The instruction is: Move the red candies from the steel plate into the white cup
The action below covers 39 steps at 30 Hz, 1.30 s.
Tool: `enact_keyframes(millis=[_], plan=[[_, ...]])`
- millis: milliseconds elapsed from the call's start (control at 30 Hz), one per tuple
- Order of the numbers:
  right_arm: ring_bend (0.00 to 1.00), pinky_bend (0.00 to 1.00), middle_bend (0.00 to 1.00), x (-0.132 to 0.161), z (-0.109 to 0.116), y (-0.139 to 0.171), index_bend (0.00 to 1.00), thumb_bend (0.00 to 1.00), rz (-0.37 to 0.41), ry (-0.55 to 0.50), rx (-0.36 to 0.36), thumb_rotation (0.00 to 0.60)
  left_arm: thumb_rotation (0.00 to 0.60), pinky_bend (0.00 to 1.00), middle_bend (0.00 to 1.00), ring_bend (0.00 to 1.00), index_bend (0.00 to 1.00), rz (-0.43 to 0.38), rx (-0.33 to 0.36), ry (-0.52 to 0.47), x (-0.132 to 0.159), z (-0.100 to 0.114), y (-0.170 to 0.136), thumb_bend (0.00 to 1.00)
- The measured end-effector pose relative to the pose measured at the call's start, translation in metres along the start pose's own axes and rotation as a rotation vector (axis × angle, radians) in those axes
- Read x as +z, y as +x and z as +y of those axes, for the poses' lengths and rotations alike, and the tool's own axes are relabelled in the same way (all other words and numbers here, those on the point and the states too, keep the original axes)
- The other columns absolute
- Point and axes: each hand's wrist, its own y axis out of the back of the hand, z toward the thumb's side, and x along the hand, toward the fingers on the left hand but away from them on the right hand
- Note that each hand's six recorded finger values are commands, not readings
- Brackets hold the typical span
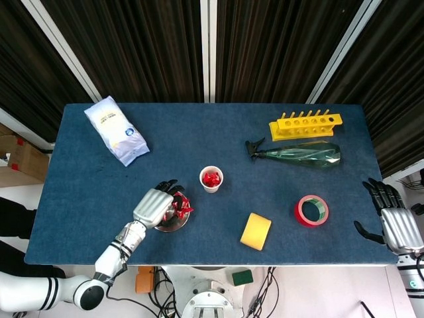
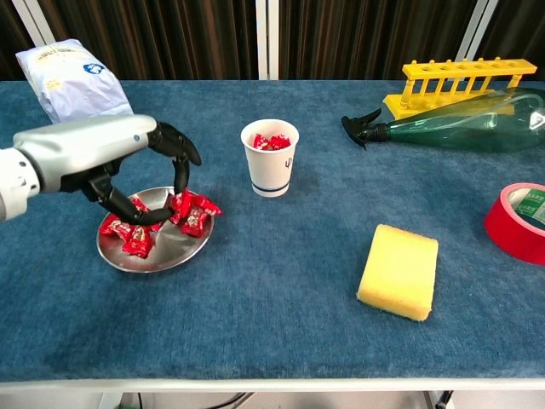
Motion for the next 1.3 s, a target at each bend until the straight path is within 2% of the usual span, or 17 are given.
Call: enact_keyframes(millis=[233,533,700,867,1067,1300], plan=[[0.0,0.0,0.0,-0.001,0.003,0.001,0.01,0.28,0.002,-0.01,-0.009,0.6,0.6,0.16,0.23,0.08,0.67,0.002,0.092,0.031,0.01,0.035,0.022,0.44],[0.0,0.0,0.0,-0.003,0.006,0.002,0.01,0.28,0.003,-0.019,-0.011,0.6,0.6,0.16,0.23,0.08,0.67,-0.015,0.149,0.046,0.036,0.059,0.053,0.44],[0.0,0.0,0.0,-0.004,0.007,0.002,0.01,0.28,0.002,-0.022,-0.015,0.6,0.6,0.16,0.23,0.08,0.66,-0.023,0.154,0.05,0.05,0.06,0.072,0.44],[0.0,0.0,0.0,-0.004,0.008,0.002,0.01,0.28,0.002,-0.026,-0.017,0.6,0.6,0.16,0.23,0.08,0.66,-0.018,0.144,0.07,0.058,0.052,0.09,0.44],[0.0,0.0,0.0,-0.006,0.01,0.002,0.01,0.28,0.004,-0.031,-0.02,0.6,0.6,0.16,0.23,0.08,0.66,0.028,0.127,0.088,0.048,0.043,0.103,0.44],[0.0,0.0,0.0,-0.005,0.009,0.002,0.01,0.28,0.004,-0.028,-0.016,0.6,0.6,0.16,0.23,0.08,0.65,0.051,0.116,0.078,0.037,0.039,0.103,0.44]])
